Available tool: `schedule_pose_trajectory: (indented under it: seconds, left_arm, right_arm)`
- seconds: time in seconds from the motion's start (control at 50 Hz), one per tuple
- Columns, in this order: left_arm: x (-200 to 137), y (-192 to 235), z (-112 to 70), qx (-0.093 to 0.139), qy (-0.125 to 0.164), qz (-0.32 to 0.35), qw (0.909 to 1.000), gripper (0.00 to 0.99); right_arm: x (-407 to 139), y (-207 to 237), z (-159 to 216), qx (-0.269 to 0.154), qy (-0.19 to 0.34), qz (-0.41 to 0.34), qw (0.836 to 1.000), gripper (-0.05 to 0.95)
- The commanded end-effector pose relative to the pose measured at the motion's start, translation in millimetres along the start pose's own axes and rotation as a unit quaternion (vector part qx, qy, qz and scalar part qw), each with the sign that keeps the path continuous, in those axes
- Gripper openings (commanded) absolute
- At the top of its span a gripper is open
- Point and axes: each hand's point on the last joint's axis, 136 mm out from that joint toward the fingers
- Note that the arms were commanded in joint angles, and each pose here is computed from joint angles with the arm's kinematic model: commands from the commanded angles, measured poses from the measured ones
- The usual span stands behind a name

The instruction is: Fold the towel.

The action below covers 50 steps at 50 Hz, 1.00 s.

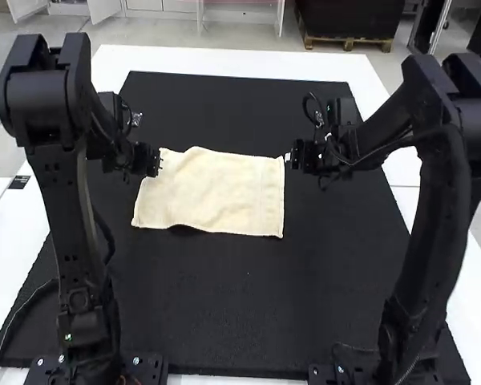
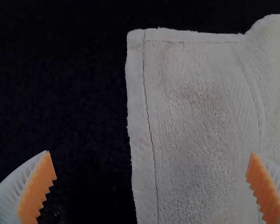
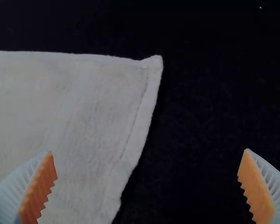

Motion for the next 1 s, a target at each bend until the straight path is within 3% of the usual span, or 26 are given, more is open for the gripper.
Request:
schedule_pose_trajectory:
  seconds: [0.0, 0.34, 0.98]
  left_arm:
    - [8, -15, 1.0, 0.014, 0.005, -0.017, 0.9997, 0.961]
    - [25, -18, -8.5, 0.022, 0.016, -0.028, 0.9992, 0.959]
    - [33, -31, 2.2, 0.008, 0.007, -0.054, 0.9985, 0.951]
  right_arm:
    - [9, -8, 14, 0.007, -0.021, -0.005, 1.000, 0.90]
    - [34, -2, 18, 0.015, -0.032, 0.006, 0.999, 0.90]
    - [73, 20, 43, -0.002, -0.054, 0.032, 0.998, 0.90]
Point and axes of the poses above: each hand's point on the last joint's axis, 136 mm out from that joint toward the fingers, its own x axis out along the fingers, its own z axis along the line the jaws close on, y = z × x, and after that the axes turned 2 degrees about x, right-handed
